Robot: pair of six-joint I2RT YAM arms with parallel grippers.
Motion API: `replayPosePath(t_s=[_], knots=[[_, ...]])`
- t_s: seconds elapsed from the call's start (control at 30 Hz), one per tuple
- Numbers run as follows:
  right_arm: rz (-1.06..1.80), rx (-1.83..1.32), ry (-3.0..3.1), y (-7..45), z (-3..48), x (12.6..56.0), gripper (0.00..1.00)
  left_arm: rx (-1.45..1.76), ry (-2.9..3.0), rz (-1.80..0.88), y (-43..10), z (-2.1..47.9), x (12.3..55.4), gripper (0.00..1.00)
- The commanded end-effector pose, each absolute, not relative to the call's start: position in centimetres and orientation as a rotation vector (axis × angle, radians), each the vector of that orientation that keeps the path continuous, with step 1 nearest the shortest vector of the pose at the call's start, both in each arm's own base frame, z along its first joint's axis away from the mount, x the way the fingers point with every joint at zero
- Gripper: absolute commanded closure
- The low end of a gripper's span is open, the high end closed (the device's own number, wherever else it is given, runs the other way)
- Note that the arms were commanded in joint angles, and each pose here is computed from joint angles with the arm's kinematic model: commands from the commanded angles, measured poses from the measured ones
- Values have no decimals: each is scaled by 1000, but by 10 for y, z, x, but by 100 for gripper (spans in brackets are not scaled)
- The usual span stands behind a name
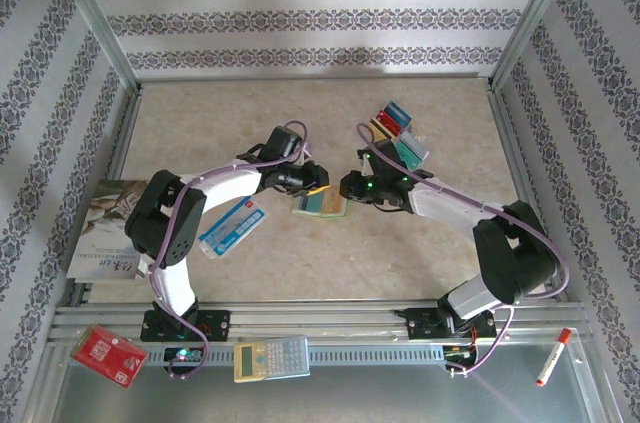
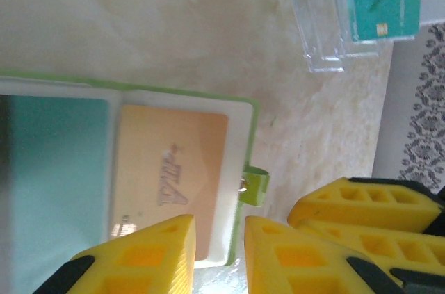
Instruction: Take the credit cards out of the card holder
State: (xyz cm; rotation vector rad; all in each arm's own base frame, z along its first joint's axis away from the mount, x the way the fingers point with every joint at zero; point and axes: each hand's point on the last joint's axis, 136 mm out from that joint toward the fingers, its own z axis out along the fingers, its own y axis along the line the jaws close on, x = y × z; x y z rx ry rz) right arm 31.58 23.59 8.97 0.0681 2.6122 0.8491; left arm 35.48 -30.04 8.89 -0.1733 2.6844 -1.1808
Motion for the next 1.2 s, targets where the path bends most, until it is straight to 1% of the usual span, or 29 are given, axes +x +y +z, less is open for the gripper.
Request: replayPosePath(t_s=[0.0,0.2,0.33,0.5,0.73,0.93,1.07,1.17], knots=[[835,74,2636,246,85,320,78,-230,2744,-1103,-283,66,348,74],[787,104,2718,246,56,319,79,-229,2763,-1179,-296,57,350,75],[661,177,2762,228,37,318,79,-214,2784,-1165,-299,51,351,75],[634,215,2804,220,19,316,79,-230,2809,-1141,-296,39,350,74],[695,222,2821,224,11,316,79,-218,2843,-1130,-295,29,343,74],[805,199,2828,229,9,316,79,-176,2908,-1049,-285,19,333,77],[844,182,2831,230,8,316,79,-189,2899,-1086,-288,17,332,77],[859,154,2828,231,11,316,79,-190,2866,-1150,-294,26,334,77]])
